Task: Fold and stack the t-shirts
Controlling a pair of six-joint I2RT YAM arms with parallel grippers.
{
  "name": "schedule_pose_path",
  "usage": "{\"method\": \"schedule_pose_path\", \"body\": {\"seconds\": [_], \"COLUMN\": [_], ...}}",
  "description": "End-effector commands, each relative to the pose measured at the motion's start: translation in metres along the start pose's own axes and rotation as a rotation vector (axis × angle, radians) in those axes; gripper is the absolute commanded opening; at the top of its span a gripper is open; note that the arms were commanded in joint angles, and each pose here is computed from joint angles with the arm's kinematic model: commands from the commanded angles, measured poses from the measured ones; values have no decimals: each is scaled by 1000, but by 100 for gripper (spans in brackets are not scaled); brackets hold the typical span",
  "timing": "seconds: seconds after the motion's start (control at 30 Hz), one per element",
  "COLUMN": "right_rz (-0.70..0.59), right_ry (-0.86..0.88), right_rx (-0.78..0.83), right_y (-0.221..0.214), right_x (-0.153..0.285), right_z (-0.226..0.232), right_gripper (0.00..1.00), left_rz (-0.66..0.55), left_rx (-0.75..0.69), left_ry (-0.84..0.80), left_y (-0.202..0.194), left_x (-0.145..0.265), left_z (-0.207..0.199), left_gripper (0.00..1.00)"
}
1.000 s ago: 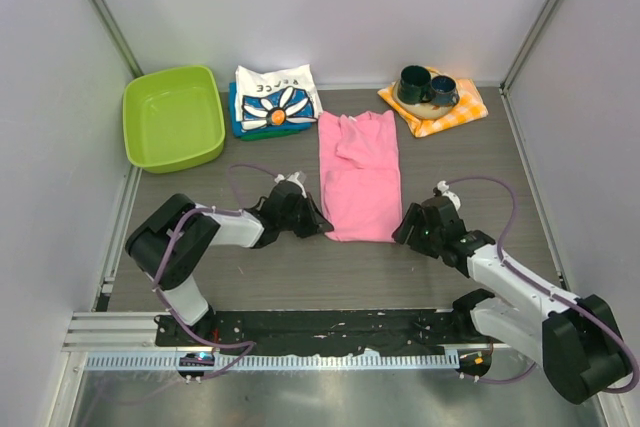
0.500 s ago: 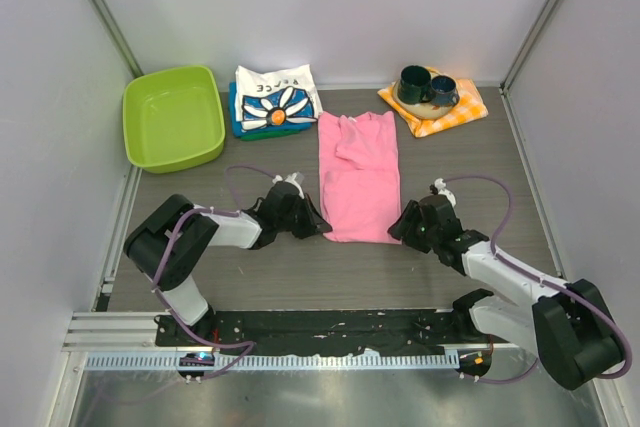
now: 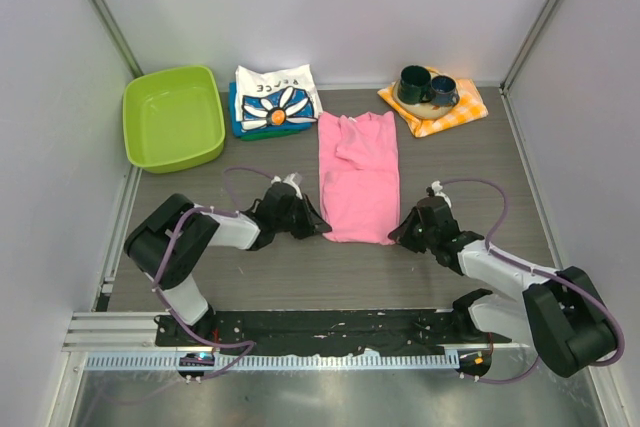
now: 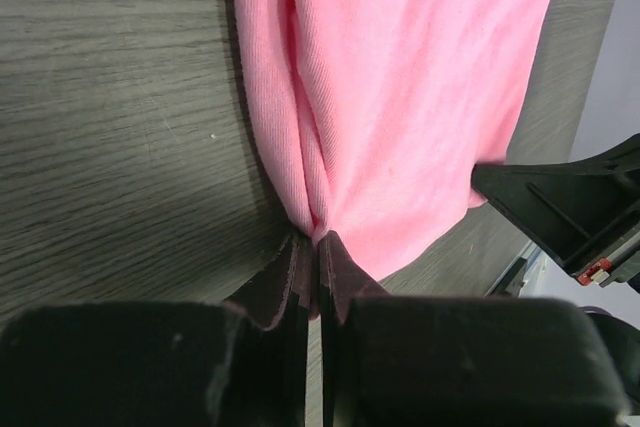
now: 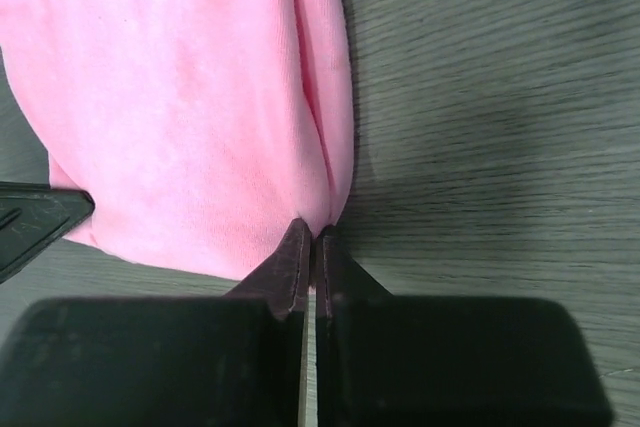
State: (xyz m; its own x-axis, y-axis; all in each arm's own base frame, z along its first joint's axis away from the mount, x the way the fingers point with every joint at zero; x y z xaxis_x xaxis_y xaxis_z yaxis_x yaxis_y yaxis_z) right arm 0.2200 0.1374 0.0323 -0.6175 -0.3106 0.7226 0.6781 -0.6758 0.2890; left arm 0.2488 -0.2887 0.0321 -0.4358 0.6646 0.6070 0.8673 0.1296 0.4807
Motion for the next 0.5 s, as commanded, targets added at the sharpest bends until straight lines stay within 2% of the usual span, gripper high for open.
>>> {"method": "schedule_pose_path", "body": {"seconds": [0.0,0.33,0.47], "right_rz": [34,93,114], "right_ry": [-62,-65,-15], "right_rx": [16,83,95], "right_y": [-11,-34,-48], "right_x": [0,28,46], "right_z": [-22,-29,-26], "right_gripper": [1,1,1], "left_rz": [178,159,139], "left_rx": [30,36,11], "left_ry": [191,188,144], "left_y": [-60,-81,-94], "left_x": [12,40,54], "left_z": [56,48,28], "left_gripper": [7,5,5]}}
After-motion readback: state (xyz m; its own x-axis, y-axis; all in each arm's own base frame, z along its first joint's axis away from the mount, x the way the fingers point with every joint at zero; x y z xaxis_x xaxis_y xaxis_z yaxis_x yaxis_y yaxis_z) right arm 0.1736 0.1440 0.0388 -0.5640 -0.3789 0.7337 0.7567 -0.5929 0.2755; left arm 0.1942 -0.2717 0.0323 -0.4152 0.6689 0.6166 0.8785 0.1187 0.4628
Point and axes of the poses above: each gripper's point midway between its finger pads, its own x axis back along the fingers, its own z axis along the line the jaws close on, y = z × x, the point moved 2 cm from there along x, back along the fingers, and after that the axes turned 15 degrees about -x, right-handed, at the moved point
